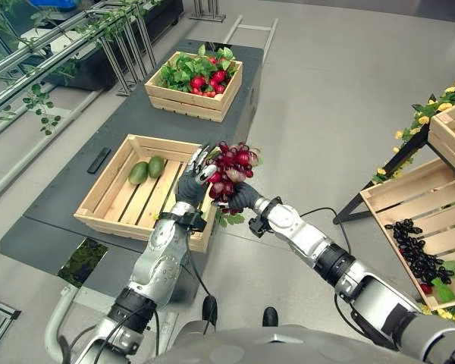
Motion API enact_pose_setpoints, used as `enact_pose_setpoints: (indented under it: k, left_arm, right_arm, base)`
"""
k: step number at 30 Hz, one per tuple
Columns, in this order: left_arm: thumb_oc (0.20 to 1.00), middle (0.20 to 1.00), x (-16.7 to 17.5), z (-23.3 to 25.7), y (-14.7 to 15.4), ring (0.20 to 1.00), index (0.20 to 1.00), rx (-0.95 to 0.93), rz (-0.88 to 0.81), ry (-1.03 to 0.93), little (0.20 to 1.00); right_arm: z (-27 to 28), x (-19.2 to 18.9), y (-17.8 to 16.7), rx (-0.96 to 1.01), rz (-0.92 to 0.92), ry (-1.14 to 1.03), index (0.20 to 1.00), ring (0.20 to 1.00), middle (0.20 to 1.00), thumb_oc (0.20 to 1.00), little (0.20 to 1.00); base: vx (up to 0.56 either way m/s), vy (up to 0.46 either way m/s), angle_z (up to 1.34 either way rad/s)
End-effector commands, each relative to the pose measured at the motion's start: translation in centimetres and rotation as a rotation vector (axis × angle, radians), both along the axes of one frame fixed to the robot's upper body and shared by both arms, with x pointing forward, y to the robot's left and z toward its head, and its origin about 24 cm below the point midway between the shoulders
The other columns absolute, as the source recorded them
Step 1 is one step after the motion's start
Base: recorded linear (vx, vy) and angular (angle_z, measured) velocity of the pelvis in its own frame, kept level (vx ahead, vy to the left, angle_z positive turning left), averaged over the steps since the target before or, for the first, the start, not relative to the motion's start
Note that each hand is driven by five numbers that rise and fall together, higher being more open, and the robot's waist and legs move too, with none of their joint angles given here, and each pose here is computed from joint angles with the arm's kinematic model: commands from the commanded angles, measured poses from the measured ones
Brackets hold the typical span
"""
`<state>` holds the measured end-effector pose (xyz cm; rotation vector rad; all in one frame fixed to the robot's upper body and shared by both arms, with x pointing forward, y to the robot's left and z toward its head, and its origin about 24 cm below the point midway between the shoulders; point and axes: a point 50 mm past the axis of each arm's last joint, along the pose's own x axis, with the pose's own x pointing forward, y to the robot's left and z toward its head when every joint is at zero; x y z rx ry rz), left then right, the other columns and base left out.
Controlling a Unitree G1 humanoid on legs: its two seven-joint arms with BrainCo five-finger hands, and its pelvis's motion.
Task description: Pick up the fruits from the basket on one side to the basket on the other side
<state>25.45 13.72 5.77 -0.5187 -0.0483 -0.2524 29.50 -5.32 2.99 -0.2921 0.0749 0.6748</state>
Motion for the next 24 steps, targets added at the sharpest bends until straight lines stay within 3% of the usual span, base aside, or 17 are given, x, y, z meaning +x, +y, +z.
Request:
enact_pose_setpoints:
  k: [1,10,20,24]
  left_arm:
    - [1.000,1.000,0.1,2.8,1.3,1.000,1.000,-0.013,0.031,-0.168,1.000]
    - [1.000,1.000,-1.2,1.0,4.9,1.000,1.000,0.046,0.199,-0.118,1.000]
    - [1.000,1.000,-2.5,-1.2,7.0,1.000,1.000,0.082,0.317,-0.030,1.000]
    - [1.000,1.000,-3.8,-4.4,8.7,1.000,1.000,0.210,0.393,0.114,1.000]
  right_arm:
    - [3.9,1.4,0.6,0.183,-0.040,-0.142,0.200,0.200,0.200,0.200,0.200]
    - [3.7,1.6,-3.7,0.198,-0.193,-0.168,0.200,0.200,0.200,0.200,0.200]
    - [3.6,1.5,-6.6,0.196,-0.307,-0.197,0.200,0.200,0.200,0.200,0.200]
    - [3.4,1.1,-8.4,0.173,-0.365,-0.214,0.200,0.200,0.200,0.200,0.200]
  base:
    - [0.00,0.000,0.00]
    - [0.00,0.001,0.02]
    - [0.00,0.001,0.00]
    - [0.00,0.000,0.00]
